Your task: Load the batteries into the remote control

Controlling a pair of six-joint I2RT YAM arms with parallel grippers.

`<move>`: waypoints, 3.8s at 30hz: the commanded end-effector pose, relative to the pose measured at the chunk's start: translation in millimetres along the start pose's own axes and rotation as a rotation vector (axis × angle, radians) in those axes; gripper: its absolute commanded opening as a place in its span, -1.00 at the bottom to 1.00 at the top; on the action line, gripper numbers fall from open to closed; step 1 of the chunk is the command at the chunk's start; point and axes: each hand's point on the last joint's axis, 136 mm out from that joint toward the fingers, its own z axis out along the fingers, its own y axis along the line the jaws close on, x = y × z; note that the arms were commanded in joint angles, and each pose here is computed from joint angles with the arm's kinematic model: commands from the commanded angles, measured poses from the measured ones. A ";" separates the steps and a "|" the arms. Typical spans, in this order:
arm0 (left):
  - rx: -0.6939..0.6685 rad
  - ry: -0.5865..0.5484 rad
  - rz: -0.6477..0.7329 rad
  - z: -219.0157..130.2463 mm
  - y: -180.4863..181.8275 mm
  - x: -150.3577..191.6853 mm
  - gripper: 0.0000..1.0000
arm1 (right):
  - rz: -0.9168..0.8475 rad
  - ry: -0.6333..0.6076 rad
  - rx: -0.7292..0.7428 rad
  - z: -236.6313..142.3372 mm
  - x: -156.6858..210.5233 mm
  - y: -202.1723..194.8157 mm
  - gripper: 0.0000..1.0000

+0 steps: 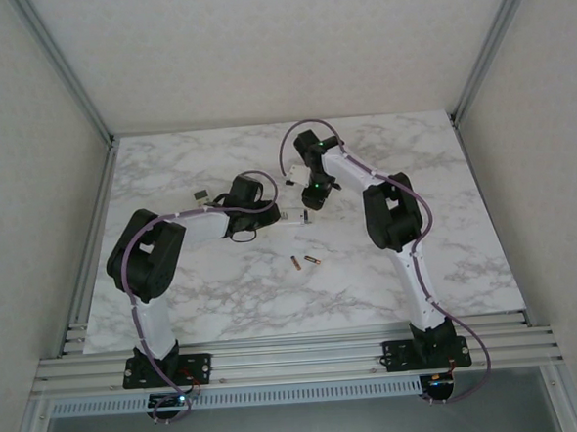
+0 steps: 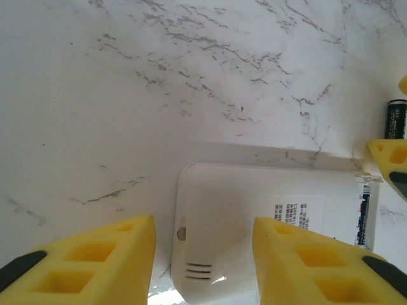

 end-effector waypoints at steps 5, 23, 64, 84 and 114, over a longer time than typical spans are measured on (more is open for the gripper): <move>0.014 -0.007 -0.004 -7.9 -0.6 -1.2 -0.15 | 0.054 0.071 -0.079 7.0 25.0 14.0 0.01; 0.024 -0.021 -0.001 -12.8 -4.2 -4.0 -0.16 | 0.736 -0.118 -0.057 -3.9 12.2 11.7 -0.07; 0.320 -0.585 0.260 -171.9 -39.3 -33.2 0.99 | -0.539 0.094 0.023 -11.3 143.1 147.9 -0.54; 0.284 -0.809 0.358 -203.4 -6.8 -7.7 0.99 | 1.825 -0.509 0.013 -131.1 165.0 139.4 -0.18; 0.270 -0.770 0.386 -192.5 -11.8 -6.2 0.99 | 2.120 -0.046 0.012 -20.1 142.7 139.9 -0.36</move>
